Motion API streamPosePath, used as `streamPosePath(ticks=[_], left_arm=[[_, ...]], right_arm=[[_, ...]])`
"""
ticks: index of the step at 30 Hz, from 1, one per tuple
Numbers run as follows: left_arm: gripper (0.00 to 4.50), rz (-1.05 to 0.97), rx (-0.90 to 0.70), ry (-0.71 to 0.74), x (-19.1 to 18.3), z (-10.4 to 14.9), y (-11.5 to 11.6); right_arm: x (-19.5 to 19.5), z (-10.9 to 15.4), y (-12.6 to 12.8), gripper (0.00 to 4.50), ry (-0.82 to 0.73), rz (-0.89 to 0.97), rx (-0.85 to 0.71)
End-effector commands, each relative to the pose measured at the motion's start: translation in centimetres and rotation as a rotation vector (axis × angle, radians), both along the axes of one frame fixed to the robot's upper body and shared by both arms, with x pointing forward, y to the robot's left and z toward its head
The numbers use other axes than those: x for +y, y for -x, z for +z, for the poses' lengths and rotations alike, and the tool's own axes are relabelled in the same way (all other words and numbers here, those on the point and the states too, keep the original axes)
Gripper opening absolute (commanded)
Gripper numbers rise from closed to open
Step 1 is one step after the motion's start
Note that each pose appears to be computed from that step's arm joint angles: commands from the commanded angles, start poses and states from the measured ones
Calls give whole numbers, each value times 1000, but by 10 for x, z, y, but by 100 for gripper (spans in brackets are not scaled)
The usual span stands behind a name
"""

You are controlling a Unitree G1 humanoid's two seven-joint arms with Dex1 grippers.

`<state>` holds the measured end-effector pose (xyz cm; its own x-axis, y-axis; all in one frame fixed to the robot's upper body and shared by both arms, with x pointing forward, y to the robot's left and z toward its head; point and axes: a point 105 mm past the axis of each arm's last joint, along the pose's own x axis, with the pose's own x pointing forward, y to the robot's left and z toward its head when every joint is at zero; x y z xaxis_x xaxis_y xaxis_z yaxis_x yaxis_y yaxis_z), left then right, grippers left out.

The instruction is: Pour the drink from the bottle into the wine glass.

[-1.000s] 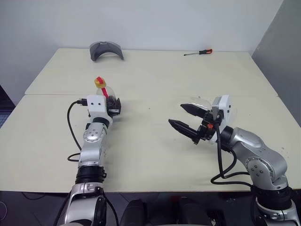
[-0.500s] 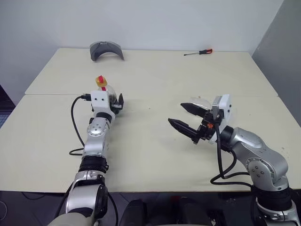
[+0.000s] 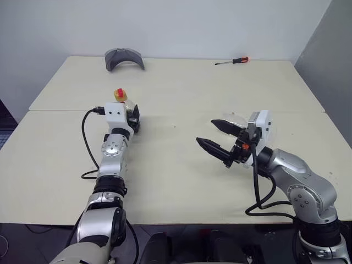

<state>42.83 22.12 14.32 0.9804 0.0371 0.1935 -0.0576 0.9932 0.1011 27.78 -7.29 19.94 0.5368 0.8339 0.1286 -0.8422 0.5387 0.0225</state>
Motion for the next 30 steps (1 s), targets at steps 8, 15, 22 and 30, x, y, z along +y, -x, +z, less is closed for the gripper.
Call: streamPosePath(ticks=[8, 15, 22, 30], left_arm=[[135, 8, -75, -24, 5, 25, -2], [124, 0, -71, -24, 2, 25, -2], [123, -119, -32, -18, -19, 26, -1], [123, -606, 61, -87, -81, 39, 30]], right_arm=[[2, 10, 2, 450, -22, 13, -36], [2, 10, 0, 450, -17, 11, -40], [2, 9, -8, 450, 52, -27, -65], [23, 43, -49, 450, 106, -44, -179]])
